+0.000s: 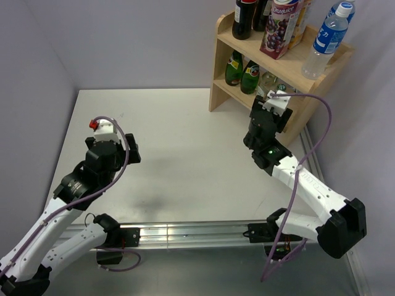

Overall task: Place and organize the beverage onto the shelf
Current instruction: Place the drink on the shelf.

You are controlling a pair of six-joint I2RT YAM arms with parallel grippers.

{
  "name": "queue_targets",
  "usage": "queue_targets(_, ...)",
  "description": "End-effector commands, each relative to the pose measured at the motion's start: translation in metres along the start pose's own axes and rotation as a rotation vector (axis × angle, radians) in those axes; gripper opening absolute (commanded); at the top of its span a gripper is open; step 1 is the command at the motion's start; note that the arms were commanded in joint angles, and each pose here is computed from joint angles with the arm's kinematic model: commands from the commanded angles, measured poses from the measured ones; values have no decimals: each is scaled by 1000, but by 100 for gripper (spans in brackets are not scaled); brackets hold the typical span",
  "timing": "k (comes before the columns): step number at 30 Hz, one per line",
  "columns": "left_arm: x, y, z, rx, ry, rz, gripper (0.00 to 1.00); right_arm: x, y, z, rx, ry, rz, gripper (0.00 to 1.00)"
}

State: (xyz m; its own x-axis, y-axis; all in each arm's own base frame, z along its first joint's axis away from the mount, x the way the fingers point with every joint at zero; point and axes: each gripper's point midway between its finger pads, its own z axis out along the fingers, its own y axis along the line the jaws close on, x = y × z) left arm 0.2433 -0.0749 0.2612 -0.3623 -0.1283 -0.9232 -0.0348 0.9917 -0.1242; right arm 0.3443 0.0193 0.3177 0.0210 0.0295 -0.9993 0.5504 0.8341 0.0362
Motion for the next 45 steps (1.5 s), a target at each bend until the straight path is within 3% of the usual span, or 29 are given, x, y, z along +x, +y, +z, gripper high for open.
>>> queue_targets(1, -25, -14, -7, 91, -90, -58, 99, -57, -13, 9, 104, -119, 194, 0)
queue_targets(10, -15, -29, 0, 145, -39, -30, 99, -35, -15, 34, 156, -111, 178, 0)
queue_targets(38, -14, -44, -5, 261, -36, -36, 100, 26, -22, 74, 242, -40, 156, 0)
queue_targets(45, -13, -45, -4, 264, -33, -37, 99, 34, -25, 86, 251, -17, 146, 6)
